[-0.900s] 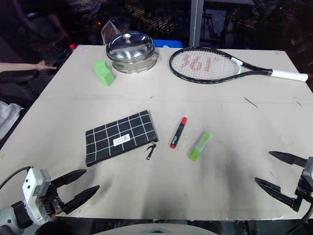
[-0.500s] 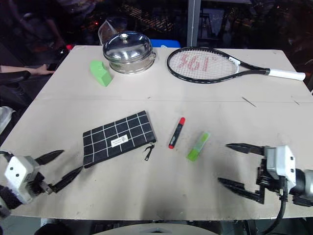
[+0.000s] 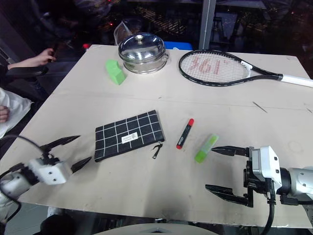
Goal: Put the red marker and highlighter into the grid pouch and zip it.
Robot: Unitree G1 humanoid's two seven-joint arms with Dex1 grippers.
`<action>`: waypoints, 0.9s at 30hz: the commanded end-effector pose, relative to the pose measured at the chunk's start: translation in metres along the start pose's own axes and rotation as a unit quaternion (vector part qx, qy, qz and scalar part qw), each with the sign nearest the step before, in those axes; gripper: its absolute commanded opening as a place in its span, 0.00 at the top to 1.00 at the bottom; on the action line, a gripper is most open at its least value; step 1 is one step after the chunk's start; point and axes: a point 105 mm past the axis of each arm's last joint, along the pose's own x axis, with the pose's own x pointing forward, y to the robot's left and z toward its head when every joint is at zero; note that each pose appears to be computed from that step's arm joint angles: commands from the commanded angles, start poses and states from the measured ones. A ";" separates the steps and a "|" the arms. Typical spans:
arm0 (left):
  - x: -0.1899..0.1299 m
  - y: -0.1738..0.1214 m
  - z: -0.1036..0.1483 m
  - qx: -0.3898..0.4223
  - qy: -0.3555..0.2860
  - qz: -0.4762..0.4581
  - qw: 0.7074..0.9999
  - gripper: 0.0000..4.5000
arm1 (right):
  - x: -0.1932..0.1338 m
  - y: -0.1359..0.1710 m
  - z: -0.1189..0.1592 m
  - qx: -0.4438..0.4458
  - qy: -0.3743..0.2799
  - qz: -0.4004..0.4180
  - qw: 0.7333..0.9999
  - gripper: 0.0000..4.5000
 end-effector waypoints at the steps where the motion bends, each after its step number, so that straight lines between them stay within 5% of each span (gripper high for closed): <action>1: 0.025 -0.015 0.014 0.005 -0.040 -0.033 0.999 0.00 | 0.001 0.002 0.009 -0.026 -0.008 -0.008 1.000 0.00; 6: 0.054 -0.011 0.029 0.016 -0.078 -0.032 0.996 0.00 | 0.006 0.004 0.013 -0.029 -0.016 -0.014 0.999 0.00; 8: 0.067 -0.013 0.038 -0.014 -0.088 -0.042 0.995 0.11 | 0.010 0.004 0.015 -0.031 -0.023 -0.018 0.999 0.00; 17: 0.078 0.005 0.059 -0.184 -0.102 -0.034 0.977 0.96 | 0.029 -0.011 0.023 -0.016 -0.053 -0.067 0.996 0.00; 20: 0.082 0.021 0.072 -0.288 -0.120 -0.024 0.950 0.99 | 0.044 -0.027 0.022 0.021 -0.058 -0.099 0.993 0.00; 27: 0.094 0.025 0.106 -0.360 -0.154 -0.050 0.919 0.99 | 0.078 -0.085 -0.007 0.138 0.009 -0.208 0.968 0.00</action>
